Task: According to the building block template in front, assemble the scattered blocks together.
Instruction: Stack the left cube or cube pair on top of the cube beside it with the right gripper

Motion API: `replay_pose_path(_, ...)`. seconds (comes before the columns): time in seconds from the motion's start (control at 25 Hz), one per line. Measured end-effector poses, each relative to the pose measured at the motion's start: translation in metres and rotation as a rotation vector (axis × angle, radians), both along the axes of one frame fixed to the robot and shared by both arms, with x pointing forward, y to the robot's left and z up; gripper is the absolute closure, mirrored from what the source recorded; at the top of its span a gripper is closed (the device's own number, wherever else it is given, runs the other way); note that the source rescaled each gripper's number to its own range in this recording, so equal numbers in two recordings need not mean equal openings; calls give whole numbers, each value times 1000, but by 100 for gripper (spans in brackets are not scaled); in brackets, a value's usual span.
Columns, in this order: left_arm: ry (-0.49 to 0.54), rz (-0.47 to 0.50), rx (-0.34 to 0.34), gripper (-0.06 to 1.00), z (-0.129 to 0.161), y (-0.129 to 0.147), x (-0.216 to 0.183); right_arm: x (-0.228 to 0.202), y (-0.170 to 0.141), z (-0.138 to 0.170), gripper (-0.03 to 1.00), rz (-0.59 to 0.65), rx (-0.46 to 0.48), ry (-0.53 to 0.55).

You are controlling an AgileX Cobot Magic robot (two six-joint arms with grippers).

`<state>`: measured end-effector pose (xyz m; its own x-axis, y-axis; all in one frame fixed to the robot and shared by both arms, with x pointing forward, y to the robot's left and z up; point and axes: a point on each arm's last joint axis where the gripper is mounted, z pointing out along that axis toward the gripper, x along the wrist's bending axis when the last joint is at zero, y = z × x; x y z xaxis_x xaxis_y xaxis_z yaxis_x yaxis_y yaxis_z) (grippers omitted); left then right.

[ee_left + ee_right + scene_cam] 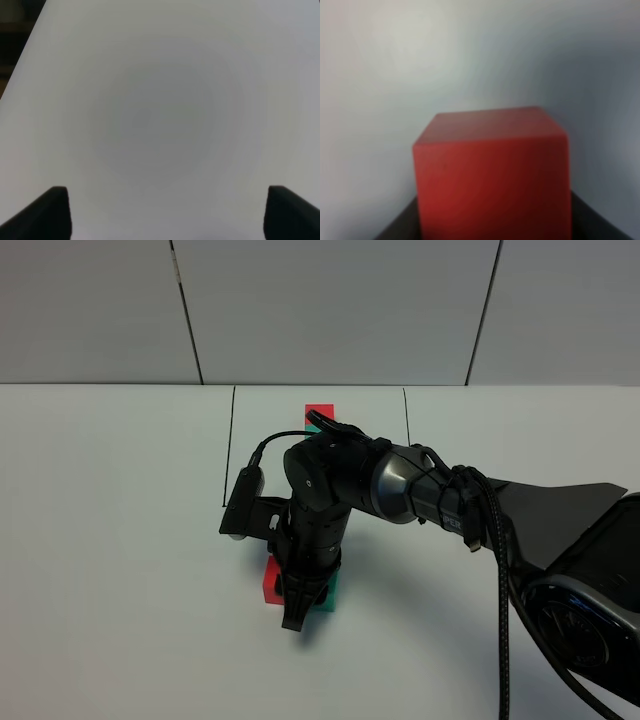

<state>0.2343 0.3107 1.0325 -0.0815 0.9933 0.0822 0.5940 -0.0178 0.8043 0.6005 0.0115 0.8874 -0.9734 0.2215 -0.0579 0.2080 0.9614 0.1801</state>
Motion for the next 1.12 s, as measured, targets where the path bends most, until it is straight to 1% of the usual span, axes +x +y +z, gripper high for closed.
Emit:
replay_pose_path(0.24,0,0,0,0,0,0,0,-1,0,0,88,-3,-5,7)
replay_pose_path(0.36,0,0,0,0,0,0,0,-2,-1,0,88,-55,-8,31)
replay_pose_path(0.48,0,0,0,0,0,0,0,-2,-2,1,88,-154,-10,56)
replay_pose_path(0.68,0,0,0,0,0,0,0,-4,-3,7,88,-278,-13,77)
replay_pose_path(0.88,0,0,0,0,0,0,0,-5,-4,36,88,-431,46,65)
replay_pose_path(1.0,0,0,0,0,0,0,0,-5,-5,48,88,-528,77,67)
replay_pose_path(1.12,0,0,0,0,0,0,0,-3,-8,52,88,-655,101,86)
